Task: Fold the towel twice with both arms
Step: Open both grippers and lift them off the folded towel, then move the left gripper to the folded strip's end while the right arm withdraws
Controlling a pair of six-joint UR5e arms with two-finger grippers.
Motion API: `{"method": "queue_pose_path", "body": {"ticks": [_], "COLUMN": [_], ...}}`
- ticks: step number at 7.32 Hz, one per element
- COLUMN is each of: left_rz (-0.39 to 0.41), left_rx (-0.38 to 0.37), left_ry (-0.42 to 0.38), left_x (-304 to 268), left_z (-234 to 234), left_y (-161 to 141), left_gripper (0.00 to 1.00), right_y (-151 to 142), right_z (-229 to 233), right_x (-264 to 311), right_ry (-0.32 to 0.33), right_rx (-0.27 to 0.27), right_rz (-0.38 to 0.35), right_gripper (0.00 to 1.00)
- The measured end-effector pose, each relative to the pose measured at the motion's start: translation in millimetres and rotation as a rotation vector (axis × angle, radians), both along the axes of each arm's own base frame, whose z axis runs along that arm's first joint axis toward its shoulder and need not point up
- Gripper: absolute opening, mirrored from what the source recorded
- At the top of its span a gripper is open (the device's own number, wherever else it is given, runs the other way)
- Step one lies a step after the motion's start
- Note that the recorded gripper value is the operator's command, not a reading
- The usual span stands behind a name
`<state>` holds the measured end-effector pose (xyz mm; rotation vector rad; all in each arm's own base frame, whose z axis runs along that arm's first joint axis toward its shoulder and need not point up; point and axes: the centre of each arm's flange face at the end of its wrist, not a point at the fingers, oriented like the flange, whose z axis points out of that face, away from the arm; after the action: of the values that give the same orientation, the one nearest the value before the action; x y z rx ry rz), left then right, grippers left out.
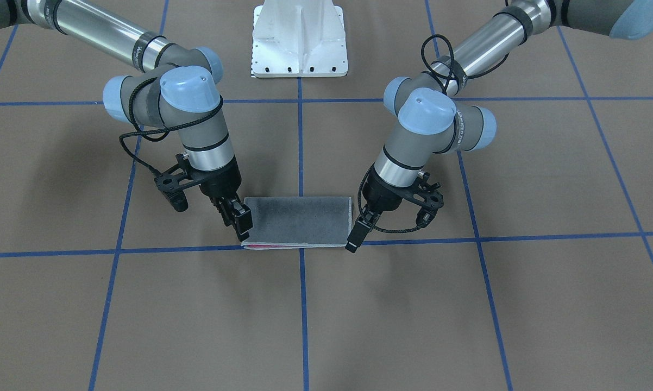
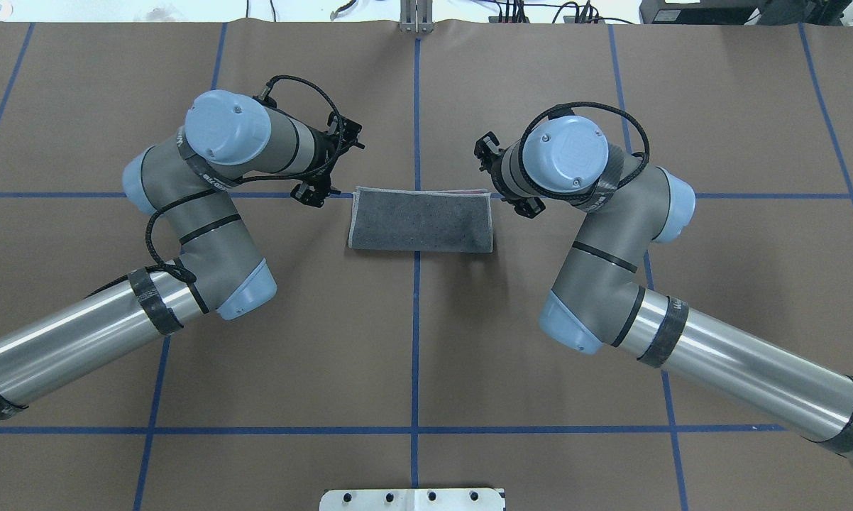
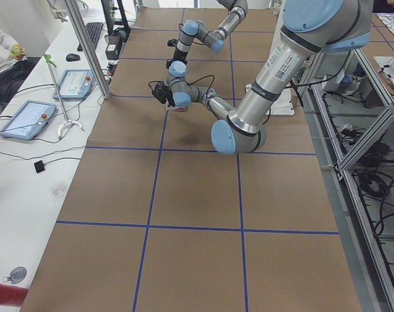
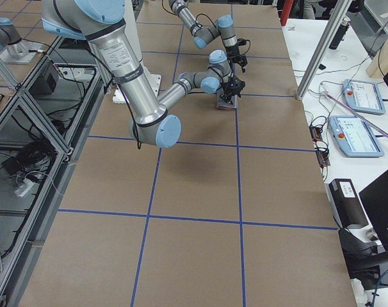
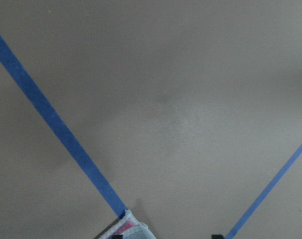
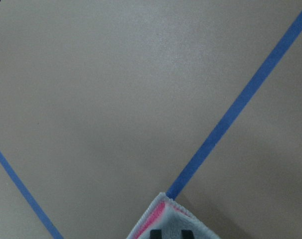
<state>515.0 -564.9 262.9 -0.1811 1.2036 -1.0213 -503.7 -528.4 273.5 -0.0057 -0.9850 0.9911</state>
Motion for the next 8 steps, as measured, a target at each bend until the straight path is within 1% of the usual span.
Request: {"method": "queue_pose_path", "body": {"ticks": [1,2,4,6,8], "left_rz": [0.018,0.065,0.186,0.242,0.275], "left_rx": [0.004,0.01,0.074,0.133,0.172], "left_ry": [0.007,0.015,0.011,-0.008,-0.019], "left_x": [-0.4,-0.5,-6.9,-13.5,-6.3], "left_z": [-1.7,-3.4,1.3,15.8,23.1], "left_y": [1.1,5.4,20.7,36.8,50.6], "left_gripper": [1.0,1.0,1.0,1.0,1.0], "right_y": [-4.3,-8.9,-16.6,-27.0,-42.3], "right_z": [-0.2,1.3,15.5,48.0,88.3], "right_x": [5.2,12.8,34.6,70.1,118.1], "right_ry": [0.013,0.026,0.059,0.121,0.18], "right_rx": [0.025,0.05,0.102,0.173,0.25], "right_rz": [-0.031,-0.08,-0.19,-0.309,-0.443], "right_gripper": [1.0,1.0,1.0,1.0,1.0]}}
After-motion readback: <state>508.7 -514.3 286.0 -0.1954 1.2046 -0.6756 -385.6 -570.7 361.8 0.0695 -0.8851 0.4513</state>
